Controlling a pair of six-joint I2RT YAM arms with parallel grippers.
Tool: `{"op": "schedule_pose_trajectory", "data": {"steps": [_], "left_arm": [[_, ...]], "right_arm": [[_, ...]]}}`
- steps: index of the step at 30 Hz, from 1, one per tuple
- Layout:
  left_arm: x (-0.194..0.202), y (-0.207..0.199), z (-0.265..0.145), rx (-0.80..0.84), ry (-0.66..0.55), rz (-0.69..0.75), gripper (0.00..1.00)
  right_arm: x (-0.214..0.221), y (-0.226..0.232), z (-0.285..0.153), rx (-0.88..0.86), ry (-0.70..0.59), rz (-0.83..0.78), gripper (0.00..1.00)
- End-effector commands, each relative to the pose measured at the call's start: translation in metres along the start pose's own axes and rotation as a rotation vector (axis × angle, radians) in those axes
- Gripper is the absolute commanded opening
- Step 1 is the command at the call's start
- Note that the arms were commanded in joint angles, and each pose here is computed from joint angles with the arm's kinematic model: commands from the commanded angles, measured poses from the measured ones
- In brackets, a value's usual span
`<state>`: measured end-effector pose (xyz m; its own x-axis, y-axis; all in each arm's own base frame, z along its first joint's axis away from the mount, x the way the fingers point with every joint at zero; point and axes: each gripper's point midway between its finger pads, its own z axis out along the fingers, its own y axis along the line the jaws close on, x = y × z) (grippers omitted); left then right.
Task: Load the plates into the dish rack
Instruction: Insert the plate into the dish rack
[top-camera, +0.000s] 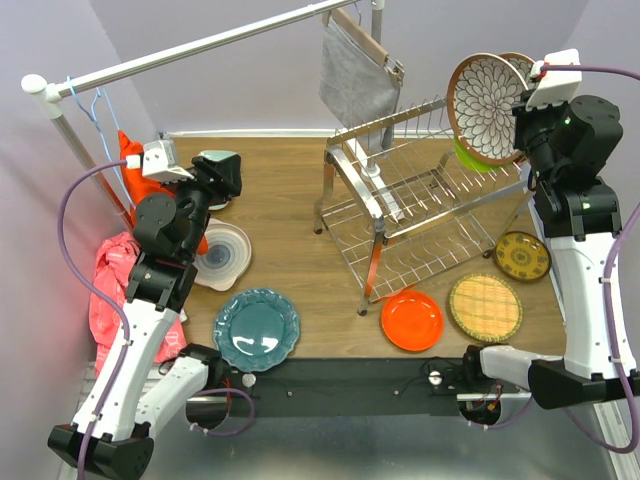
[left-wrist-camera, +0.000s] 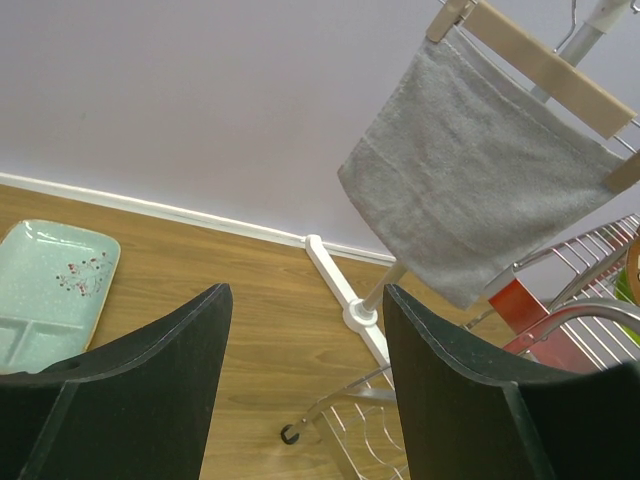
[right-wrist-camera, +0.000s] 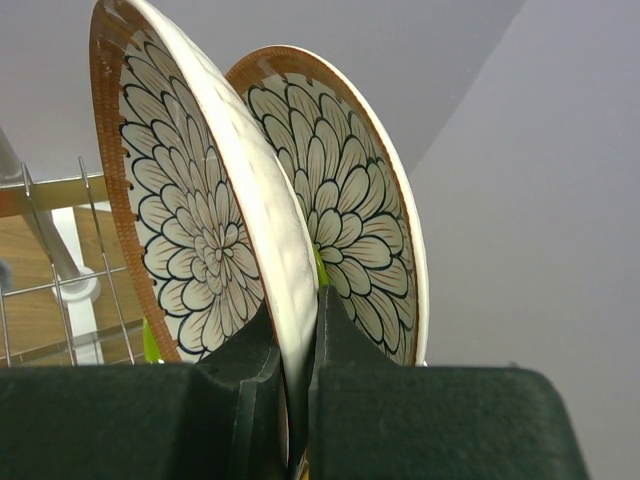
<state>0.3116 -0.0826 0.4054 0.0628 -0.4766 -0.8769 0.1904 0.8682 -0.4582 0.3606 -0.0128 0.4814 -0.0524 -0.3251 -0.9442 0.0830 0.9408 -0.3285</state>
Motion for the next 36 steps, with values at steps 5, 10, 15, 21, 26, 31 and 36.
{"op": "schedule_pose_trajectory", "data": {"steps": [5, 10, 15, 21, 26, 31, 36], "left_arm": [[-0.003, -0.002, 0.0, 0.02, -0.009, -0.005, 0.71], [-0.002, -0.002, 0.0, 0.023, -0.008, -0.005, 0.71], [-0.002, -0.002, 0.0, 0.024, -0.007, -0.004, 0.71], [-0.004, -0.003, 0.0, 0.025, -0.01, -0.006, 0.71], [-0.005, -0.004, 0.0, 0.03, -0.009, -0.006, 0.71], [-0.004, -0.004, 0.0, 0.034, -0.006, -0.007, 0.71], [-0.003, -0.005, 0.0, 0.036, -0.003, -0.008, 0.71]], "right_arm": [[-0.05, -0.015, -0.017, 0.031, -0.183, 0.015, 0.07], [-0.045, -0.01, -0.021, 0.005, -0.176, 0.006, 0.15], [-0.044, -0.007, -0.022, -0.013, -0.176, 0.008, 0.3], [-0.049, -0.006, -0.025, -0.023, -0.19, 0.01, 0.48], [-0.057, -0.007, -0.028, -0.026, -0.212, 0.01, 0.56], [-0.063, -0.009, -0.029, -0.023, -0.224, 0.009, 0.63], [-0.07, -0.011, -0.031, -0.026, -0.243, 0.004, 0.67]]}}
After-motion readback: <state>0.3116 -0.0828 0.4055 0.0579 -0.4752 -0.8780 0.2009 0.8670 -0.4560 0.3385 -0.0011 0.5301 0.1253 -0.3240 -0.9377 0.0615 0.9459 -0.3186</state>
